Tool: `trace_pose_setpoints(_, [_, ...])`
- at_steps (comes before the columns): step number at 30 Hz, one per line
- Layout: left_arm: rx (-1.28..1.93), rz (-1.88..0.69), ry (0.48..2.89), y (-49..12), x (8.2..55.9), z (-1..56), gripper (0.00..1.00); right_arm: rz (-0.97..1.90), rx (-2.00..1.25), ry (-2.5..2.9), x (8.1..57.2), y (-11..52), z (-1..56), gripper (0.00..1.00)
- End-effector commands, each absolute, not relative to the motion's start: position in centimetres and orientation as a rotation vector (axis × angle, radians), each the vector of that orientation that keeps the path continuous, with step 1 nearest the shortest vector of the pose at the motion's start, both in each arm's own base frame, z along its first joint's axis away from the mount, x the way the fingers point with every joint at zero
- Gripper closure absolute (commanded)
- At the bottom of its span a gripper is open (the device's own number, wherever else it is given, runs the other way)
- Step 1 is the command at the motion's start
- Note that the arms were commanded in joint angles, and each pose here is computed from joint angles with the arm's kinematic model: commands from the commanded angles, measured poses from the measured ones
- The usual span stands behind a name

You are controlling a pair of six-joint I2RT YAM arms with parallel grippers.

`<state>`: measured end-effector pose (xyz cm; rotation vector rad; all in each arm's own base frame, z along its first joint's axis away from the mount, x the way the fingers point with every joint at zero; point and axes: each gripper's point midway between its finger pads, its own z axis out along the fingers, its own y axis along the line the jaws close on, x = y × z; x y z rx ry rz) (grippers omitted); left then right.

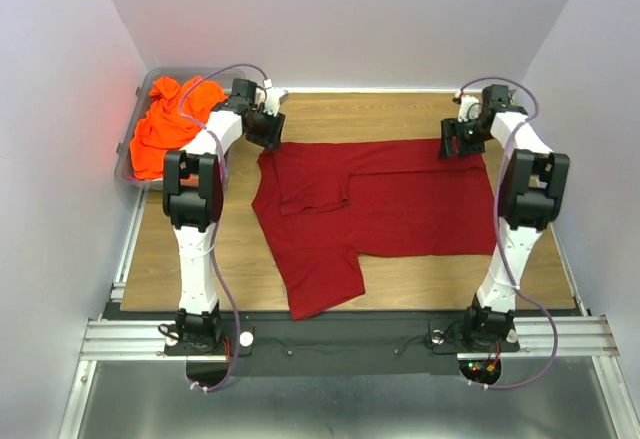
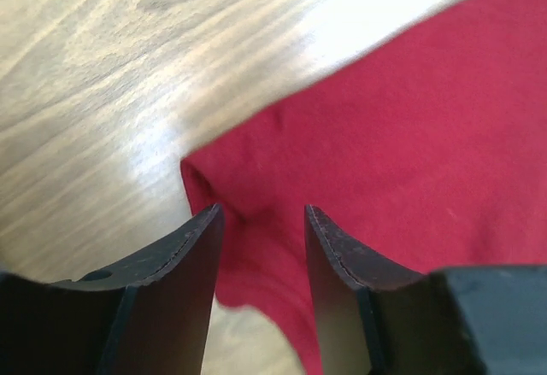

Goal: Fold and stack the t-shirts
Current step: Fold the tshirt

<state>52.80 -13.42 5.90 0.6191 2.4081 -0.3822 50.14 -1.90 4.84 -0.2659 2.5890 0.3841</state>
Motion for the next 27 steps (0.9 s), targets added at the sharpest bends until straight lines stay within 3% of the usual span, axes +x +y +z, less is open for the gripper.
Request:
trace_pose_setpoints(1, [0.741, -0.428, 2.182, -14.4, 50.8, 16.9, 0.44, 0.335, -0.413, 2.399, 47.4, -1.3, 15.0, 0.22])
trace_pose_setpoints(5, [0.814, -0.453, 2.156, -14.2, 44.6, 18.6, 0.43, 0.214, -0.556, 2.428, 42.8, -2.2, 15.1, 0.27])
trace_pose_setpoints(7, [0.823, -0.450, 2.175, -14.0, 42.9, 17.8, 0.43, 0.152, -0.590, 2.471, 41.3, -3.0, 13.9, 0.33])
trace_pose_setpoints(19, [0.929, -0.544, 2.313, -15.6, 32.4, 10.0, 0.51, 0.159, -0.742, 2.649, 32.6, -3.1, 8.1, 0.50])
trace_pose_setpoints(25, [1.184, -0.534, 2.290, -15.6, 26.0, 9.6, 0.53, -0.020, -0.999, 2.648, 26.3, -4.9, 7.1, 0.52])
trace_pose_setpoints(27, [1.170, -0.483, 2.253, -15.5, 26.5, 10.7, 0.52, -0.062, -1.047, 2.628, 25.6, -5.2, 7.3, 0.52])
